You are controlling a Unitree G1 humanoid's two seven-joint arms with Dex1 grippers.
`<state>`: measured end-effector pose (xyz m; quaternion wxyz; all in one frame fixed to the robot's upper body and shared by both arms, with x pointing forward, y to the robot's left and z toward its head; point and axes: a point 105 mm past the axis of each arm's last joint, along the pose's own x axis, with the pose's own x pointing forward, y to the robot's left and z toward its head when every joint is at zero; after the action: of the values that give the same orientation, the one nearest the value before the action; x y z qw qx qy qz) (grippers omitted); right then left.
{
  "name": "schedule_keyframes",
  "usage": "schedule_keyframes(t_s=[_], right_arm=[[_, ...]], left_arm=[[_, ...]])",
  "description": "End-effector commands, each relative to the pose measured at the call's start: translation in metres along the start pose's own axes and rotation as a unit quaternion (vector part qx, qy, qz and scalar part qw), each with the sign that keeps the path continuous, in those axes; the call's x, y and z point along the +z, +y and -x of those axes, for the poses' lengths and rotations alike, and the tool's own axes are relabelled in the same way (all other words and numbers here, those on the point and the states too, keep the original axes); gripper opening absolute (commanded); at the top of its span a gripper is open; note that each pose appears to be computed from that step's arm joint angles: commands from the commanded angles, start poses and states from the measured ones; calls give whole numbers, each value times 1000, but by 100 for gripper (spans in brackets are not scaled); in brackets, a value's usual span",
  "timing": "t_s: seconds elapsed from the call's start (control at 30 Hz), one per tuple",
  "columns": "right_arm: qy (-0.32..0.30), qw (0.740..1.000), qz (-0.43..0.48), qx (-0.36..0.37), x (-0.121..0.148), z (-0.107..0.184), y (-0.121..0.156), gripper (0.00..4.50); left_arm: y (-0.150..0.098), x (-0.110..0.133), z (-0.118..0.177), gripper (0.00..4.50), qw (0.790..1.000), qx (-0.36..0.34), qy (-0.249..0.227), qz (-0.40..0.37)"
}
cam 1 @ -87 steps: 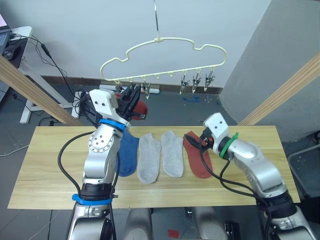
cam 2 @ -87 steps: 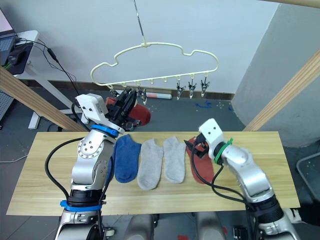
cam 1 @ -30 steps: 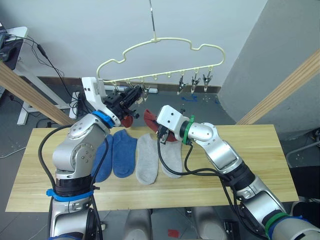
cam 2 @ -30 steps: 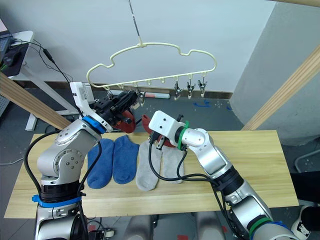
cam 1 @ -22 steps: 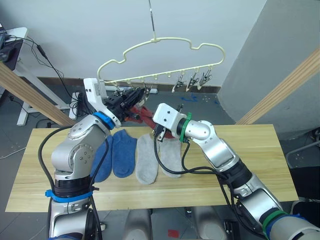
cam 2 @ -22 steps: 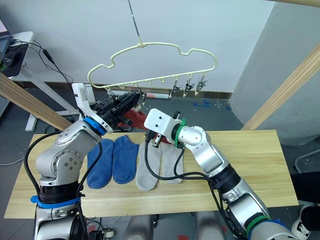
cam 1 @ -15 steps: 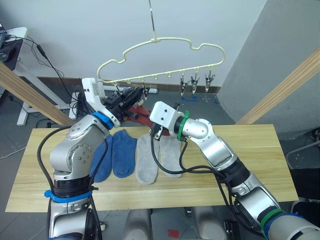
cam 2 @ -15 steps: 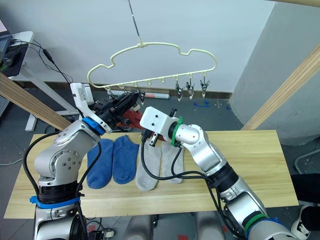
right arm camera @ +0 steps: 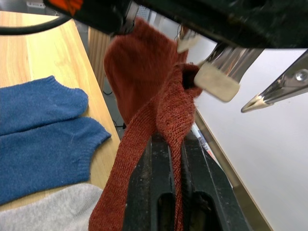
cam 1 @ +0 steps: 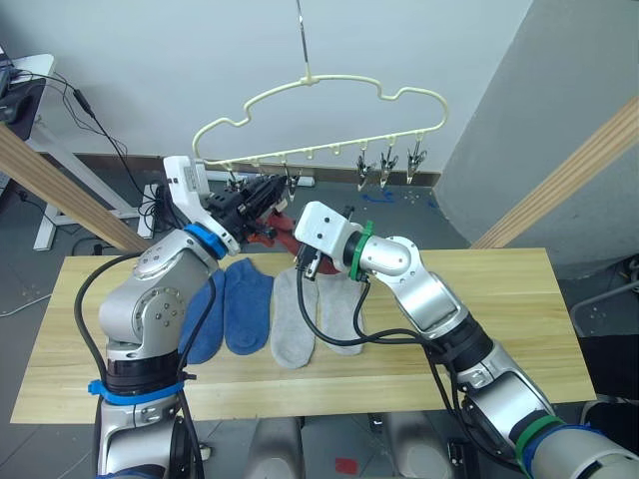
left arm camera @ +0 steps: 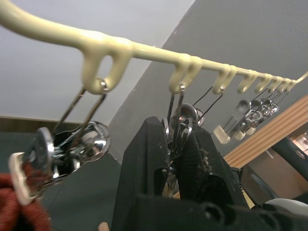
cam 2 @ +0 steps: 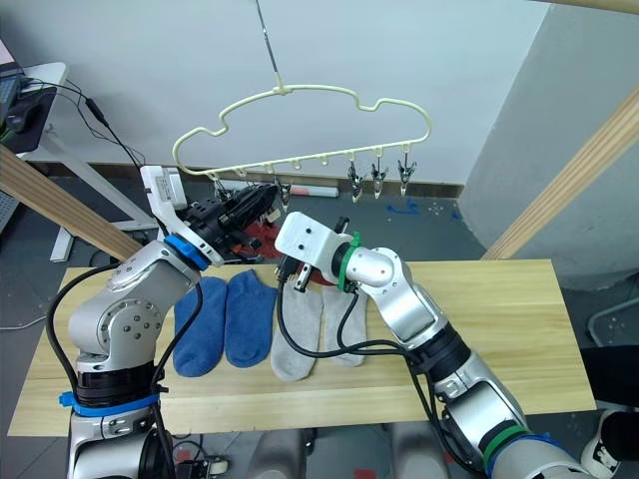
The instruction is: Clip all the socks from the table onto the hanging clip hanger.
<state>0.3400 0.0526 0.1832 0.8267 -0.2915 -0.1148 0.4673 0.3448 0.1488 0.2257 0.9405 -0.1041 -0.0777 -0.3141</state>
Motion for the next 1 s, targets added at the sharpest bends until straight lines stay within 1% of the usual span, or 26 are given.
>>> schedule_keyframes(t_s=[0.03,0.47,0.53,0.57,0.7,0.83,1.0], right_arm=[[-38,999,6,-21,22,-1,-11,0],[-51,998,-12,-35,28,-2,-17,0],[-51,998,-12,-34,28,-2,-17,0],[-50,998,-12,-34,28,-2,-17,0],[-46,998,-11,-29,25,0,-14,0],[-42,999,-10,-23,22,1,-12,0],[-41,999,-8,-20,20,2,-9,0]], left_arm=[[-5,7,4,27,1000,-12,-10,-11],[-6,3,6,27,1000,-12,-1,-10],[-5,3,6,99,1000,-12,-3,0],[-6,4,6,122,1000,-14,-3,-2],[-13,5,11,242,999,-36,8,-10],[-16,6,21,242,998,-52,23,-23],[-13,9,31,242,997,-48,39,-51]])
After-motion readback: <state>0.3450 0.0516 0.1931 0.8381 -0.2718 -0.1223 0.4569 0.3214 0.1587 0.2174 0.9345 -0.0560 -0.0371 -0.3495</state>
